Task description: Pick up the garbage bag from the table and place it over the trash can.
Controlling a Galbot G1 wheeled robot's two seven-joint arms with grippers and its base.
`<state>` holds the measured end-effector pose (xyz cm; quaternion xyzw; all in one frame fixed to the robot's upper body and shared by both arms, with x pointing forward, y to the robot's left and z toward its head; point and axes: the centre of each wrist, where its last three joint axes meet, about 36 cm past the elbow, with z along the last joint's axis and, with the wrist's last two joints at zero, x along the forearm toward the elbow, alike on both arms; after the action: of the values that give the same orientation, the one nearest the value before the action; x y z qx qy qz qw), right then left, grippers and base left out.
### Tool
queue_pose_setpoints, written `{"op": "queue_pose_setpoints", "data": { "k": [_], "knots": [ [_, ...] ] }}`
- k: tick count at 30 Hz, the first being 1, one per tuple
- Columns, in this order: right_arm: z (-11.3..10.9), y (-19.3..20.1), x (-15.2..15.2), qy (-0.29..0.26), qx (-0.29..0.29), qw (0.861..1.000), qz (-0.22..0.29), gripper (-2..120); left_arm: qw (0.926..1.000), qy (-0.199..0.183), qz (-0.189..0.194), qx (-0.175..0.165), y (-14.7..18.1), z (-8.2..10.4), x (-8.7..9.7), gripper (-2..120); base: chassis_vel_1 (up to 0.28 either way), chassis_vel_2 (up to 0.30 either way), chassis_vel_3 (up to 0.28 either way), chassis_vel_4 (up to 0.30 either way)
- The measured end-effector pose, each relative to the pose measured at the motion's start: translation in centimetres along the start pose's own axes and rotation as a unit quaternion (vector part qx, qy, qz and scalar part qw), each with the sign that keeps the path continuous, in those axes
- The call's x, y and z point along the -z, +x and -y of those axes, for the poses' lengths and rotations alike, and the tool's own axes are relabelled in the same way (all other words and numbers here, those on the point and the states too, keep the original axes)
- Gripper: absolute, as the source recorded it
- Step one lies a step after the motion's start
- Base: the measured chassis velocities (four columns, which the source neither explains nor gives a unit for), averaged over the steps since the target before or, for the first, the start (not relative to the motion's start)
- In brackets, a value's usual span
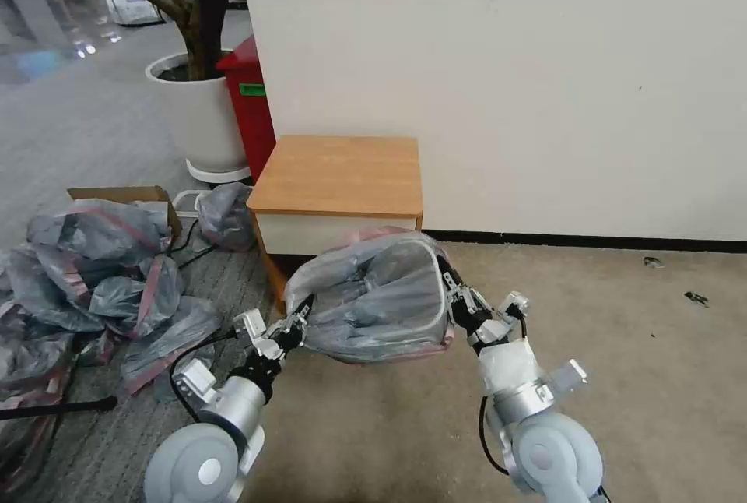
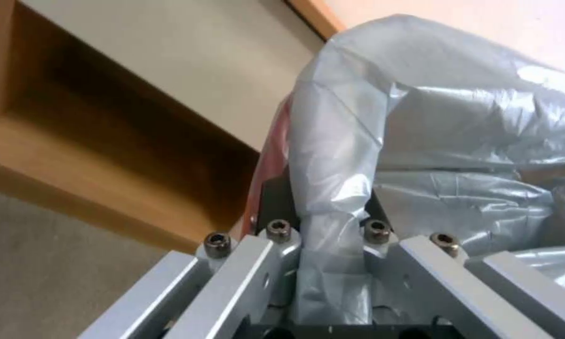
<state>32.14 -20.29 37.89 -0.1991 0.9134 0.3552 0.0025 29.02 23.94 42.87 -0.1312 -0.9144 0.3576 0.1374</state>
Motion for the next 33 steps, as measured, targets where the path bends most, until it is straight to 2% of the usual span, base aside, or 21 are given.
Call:
{"op": "queue_pose_setpoints", "data": {
  "k": [10, 18, 27, 29, 31, 33],
  "knots": [
    [2.3, -0.2, -1.2, 0.025, -0.037, 0.999, -0.012, 0, 0.9998, 0.002, 0.005, -0.017, 0.5, 1.0, 0.4, 5, 0.000, 0.000, 0.000, 0.000],
    [3.8, -0.3, -2.3, 0.078, -0.077, 0.993, -0.031, 0, 0.9995, 0.016, 0.007, -0.027, 0.7, 1.7, 0.3, 7, 0.000, 0.000, 0.000, 0.000],
    [4.4, -0.3, -2.7, 0.135, -0.089, 0.986, -0.048, 0, 0.9993, 0.024, 0.008, -0.029, 0.7, 1.8, 0.1, 8, 0.000, 0.000, 0.000, 0.000],
    [5.0, 0.0, -2.8, 0.183, -0.093, 0.977, -0.055, 0, 0.9991, 0.026, 0.009, -0.031, 0.7, 1.9, 0.2, 8, 0.000, 0.000, 0.000, 0.000],
    [5.1, 0.1, -2.9, 0.196, -0.097, 0.974, -0.056, 2, 0.9991, 0.026, 0.010, -0.030, 0.7, 1.9, 0.3, 8, 0.000, 0.000, 0.000, 0.000],
    [5.7, 0.5, -3.1, 0.244, -0.099, 0.964, -0.049, 12, 0.9993, 0.025, 0.013, -0.025, 0.5, 1.9, 0.4, 8, 0.000, 0.000, 0.000, 0.000]
  ]
}}
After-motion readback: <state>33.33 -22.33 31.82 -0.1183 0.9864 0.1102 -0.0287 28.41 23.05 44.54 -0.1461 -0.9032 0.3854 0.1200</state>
